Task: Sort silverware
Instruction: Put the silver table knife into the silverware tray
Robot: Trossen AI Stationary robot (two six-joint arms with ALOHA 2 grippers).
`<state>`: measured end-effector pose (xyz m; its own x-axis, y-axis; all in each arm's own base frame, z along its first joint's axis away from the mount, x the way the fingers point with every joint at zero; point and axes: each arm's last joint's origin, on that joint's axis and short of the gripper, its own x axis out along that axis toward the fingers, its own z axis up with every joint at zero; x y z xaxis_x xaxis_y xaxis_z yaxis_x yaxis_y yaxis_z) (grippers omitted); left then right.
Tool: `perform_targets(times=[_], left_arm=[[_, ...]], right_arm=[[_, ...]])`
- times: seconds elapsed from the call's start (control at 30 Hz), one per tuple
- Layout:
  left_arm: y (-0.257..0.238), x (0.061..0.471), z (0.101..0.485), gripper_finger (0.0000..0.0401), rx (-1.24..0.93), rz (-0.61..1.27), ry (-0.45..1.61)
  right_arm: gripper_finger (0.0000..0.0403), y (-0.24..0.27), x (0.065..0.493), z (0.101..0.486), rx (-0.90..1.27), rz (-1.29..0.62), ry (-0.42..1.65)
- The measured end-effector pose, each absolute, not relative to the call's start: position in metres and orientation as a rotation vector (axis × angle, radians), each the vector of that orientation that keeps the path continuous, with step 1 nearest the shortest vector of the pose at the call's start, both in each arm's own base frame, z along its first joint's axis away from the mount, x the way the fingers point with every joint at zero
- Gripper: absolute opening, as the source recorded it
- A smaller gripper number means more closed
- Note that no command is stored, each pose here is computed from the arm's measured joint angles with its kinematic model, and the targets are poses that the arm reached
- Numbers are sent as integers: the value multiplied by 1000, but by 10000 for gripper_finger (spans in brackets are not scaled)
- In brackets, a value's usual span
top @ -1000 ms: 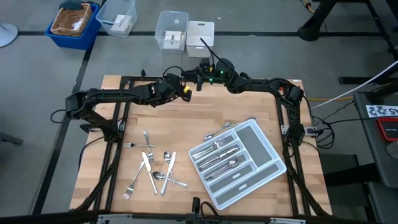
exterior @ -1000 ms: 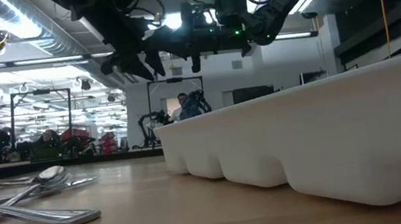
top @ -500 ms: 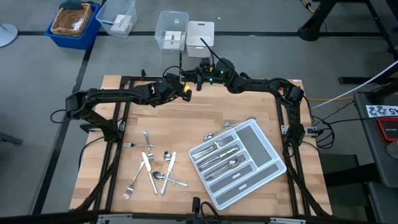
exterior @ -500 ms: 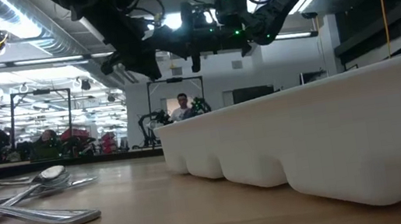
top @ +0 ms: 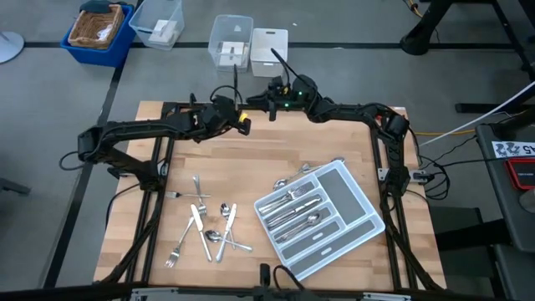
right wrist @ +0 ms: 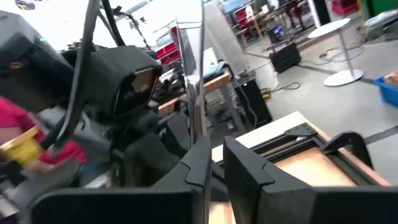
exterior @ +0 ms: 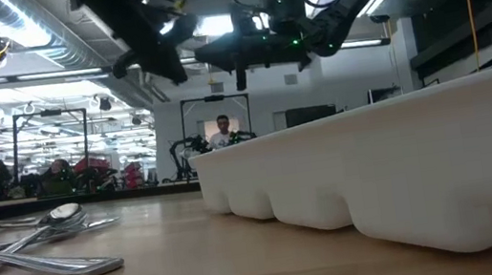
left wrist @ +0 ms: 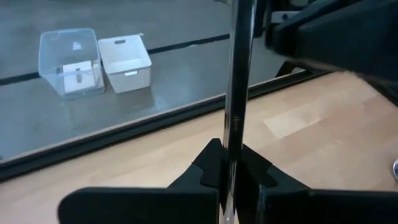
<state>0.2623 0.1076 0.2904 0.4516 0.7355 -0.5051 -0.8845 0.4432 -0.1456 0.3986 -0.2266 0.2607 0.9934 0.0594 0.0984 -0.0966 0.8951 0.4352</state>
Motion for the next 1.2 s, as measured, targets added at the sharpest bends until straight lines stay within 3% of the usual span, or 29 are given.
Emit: perform_targets(times=[0.2,0.43,0.83,1.2], left_arm=[[94,246,299,6,-429,992,460],[70,248,301,6,-440,803,530],[18,258,299,9,-418,526,603],[-13,281,296,8,-411,387,527]], right_arm=[[44,-240,386,261,592,218,-25],[44,-252,374,267,652,273,-3],[44,-236,349,329,531,293,-102],[44,-199,301,390,486,281,-4]])
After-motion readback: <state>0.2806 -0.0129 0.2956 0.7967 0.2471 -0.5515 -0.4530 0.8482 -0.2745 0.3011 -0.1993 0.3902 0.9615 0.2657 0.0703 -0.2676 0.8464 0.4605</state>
